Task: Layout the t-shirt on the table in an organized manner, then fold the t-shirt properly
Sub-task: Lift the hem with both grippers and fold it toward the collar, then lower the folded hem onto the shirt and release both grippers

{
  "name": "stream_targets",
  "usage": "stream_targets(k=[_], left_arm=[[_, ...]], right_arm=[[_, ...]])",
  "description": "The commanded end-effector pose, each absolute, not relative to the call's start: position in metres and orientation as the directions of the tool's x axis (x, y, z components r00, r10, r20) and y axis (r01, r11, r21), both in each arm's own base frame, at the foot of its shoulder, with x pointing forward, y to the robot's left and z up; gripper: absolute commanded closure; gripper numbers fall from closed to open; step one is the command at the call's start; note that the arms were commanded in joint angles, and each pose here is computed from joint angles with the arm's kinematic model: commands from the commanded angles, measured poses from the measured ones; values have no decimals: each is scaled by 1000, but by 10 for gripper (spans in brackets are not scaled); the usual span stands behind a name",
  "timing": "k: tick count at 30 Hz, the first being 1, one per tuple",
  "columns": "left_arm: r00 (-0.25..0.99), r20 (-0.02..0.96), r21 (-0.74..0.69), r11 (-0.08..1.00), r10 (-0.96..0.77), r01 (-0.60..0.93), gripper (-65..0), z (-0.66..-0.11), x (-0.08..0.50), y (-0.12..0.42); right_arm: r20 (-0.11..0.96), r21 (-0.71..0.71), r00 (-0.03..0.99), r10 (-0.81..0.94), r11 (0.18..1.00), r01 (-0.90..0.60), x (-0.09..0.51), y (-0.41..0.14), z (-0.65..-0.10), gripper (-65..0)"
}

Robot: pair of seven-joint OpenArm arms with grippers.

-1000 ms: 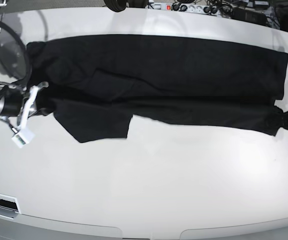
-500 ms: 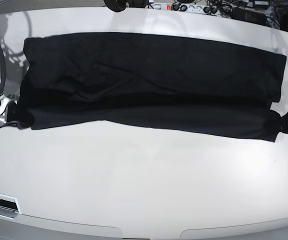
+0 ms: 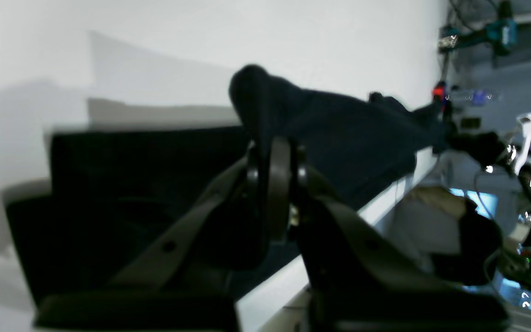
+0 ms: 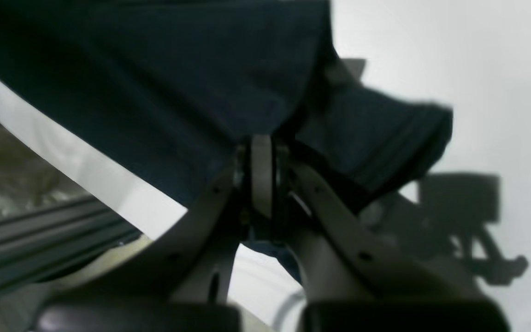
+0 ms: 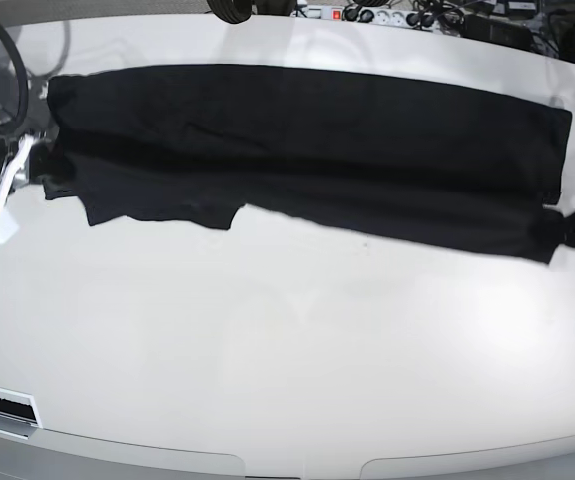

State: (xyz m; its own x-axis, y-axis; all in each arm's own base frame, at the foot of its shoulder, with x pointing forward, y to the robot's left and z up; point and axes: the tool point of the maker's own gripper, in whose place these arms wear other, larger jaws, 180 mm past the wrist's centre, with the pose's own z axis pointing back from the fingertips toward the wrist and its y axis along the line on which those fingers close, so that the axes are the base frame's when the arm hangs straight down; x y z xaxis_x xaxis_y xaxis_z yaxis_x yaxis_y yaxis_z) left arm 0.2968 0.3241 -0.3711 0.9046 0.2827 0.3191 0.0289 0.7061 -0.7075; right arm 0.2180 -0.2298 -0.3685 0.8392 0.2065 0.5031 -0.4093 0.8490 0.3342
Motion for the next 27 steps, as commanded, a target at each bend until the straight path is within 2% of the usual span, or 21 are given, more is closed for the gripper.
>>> stream_targets(k=[1, 8, 11, 15, 19, 20, 21, 23, 24, 26, 27], left_arm=[[887, 358, -695, 717, 291, 45, 0, -358, 302, 336], [928, 257, -669, 742, 269, -29, 0, -390, 262, 339], [913, 289, -618, 785, 287, -51, 0, -401, 263, 351], [902, 310, -614, 788, 299, -51, 0, -401, 268, 351], [902, 307, -619, 784, 302, -52, 0, -402, 267, 350], [902, 308, -618, 784, 302, -52, 0, -402, 268, 350], [902, 309, -617, 785, 302, -52, -37, -401, 268, 350], [902, 310, -614, 788, 302, -52, -196, -401, 268, 352], [900, 313, -612, 789, 303, -53, -268, -400, 268, 354], [893, 324, -610, 791, 311, -54, -361, -398, 270, 356], [890, 329, -610, 791, 314, -54, -374, -398, 271, 356]], right_arm=[[546, 290, 809, 218, 857, -427, 230, -236, -357, 0], [537, 245, 811, 230, 878, -412, 229, -245, -363, 0], [510, 257, 823, 251, 869, -424, 222, -239, -369, 0], [461, 261, 830, 314, 846, -465, 213, -226, -382, 0], [383, 180, 826, 414, 844, -506, 206, -228, -401, 0], [371, 152, 822, 431, 845, -512, 206, -232, -404, -22], [364, 120, 819, 444, 850, -514, 207, -237, -405, -90], [353, 54, 823, 445, 869, -493, 214, -250, -404, -226], [346, 24, 831, 435, 882, -471, 219, -258, -403, -274], [350, -11, 846, 403, 905, -426, 228, -270, -395, -302], [364, -17, 850, 380, 916, -402, 233, -275, -390, -302]])
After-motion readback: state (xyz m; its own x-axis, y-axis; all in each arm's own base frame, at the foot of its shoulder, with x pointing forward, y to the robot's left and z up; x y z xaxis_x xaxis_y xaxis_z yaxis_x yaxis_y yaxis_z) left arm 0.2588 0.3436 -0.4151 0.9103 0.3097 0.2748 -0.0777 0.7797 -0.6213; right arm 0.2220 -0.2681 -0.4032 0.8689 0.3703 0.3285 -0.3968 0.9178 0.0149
